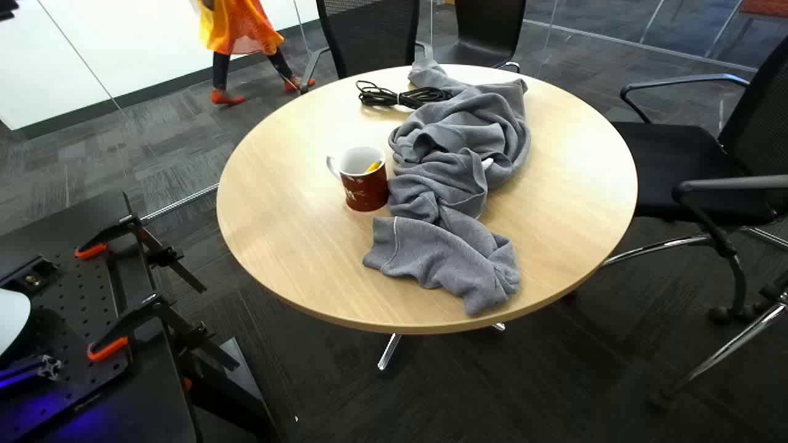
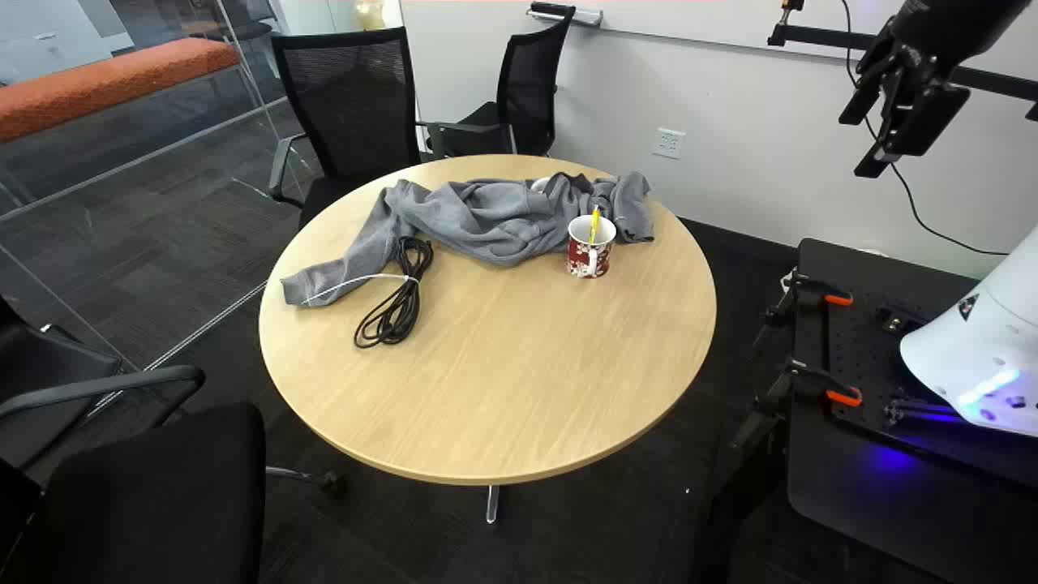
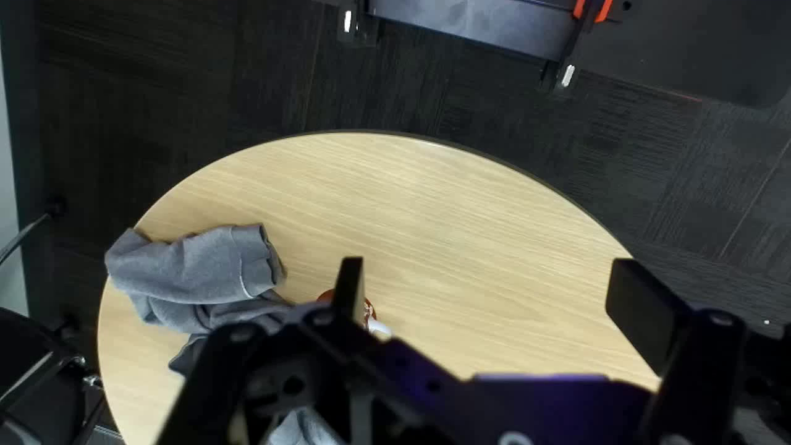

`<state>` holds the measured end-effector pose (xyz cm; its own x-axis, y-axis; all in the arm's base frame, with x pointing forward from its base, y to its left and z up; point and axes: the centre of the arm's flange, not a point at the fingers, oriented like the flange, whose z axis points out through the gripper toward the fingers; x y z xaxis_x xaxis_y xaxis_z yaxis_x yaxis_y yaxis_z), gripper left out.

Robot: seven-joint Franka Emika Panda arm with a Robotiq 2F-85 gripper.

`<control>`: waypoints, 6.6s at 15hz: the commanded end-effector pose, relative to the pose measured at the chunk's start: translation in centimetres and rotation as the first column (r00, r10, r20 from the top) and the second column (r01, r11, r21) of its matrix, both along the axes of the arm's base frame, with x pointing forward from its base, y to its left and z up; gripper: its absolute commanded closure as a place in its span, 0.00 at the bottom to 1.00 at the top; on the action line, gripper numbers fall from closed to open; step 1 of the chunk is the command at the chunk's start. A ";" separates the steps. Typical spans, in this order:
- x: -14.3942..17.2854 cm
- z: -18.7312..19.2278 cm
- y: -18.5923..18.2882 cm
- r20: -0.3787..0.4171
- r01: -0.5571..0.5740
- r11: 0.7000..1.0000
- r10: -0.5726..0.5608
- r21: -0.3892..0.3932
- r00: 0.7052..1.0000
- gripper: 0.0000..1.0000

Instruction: Remove the marker out of the cup and put it on the table

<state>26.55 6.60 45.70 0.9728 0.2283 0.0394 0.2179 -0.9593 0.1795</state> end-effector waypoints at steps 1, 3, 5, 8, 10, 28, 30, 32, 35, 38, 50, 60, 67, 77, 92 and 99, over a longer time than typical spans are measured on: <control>0.0 0.0 0.0 0.000 0.000 1.000 0.000 0.000 1.000 0.00; 0.0 0.0 0.0 0.000 0.000 1.000 0.000 0.000 1.000 0.00; 0.0 0.0 0.0 0.000 0.000 1.000 0.000 0.000 1.000 0.00; 0.0 0.0 0.0 0.000 0.000 1.000 0.000 0.000 1.000 0.00; 0.2 0.1 0.2 0.009 0.009 1.000 -0.009 0.001 1.000 0.00; 10.1 -1.6 3.7 0.326 0.527 0.848 -0.516 0.063 0.792 0.00; 11.5 -2.5 3.9 0.349 0.596 0.801 -0.576 0.060 0.739 0.00; 12.7 -3.3 3.6 0.366 0.652 0.756 -0.625 0.061 0.690 0.00; 14.1 -4.1 2.4 0.372 0.719 0.692 -0.685 0.065 0.626 0.00; 15.7 -5.1 0.6 0.386 0.775 0.628 -0.733 0.068 0.560 0.00; 20.7 -11.7 -1.7 0.522 0.906 0.406 -0.803 0.123 0.289 0.00; 19.6 -14.3 0.6 0.543 0.915 0.357 -0.814 0.189 0.206 0.00; 20.2 -16.1 0.5 0.552 0.934 0.297 -0.822 0.200 0.143 0.00; 22.3 -20.8 2.2 0.581 0.962 0.084 -0.809 0.258 -0.085 0.00; 25.1 -24.0 -0.3 0.558 0.868 0.177 -0.819 0.465 -0.132 0.00; 25.4 -23.8 0.0 0.574 0.888 0.171 -0.810 0.428 -0.121 0.00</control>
<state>51.81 6.68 21.99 0.0713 -0.7261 0.6839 -0.9550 -0.2477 -0.1635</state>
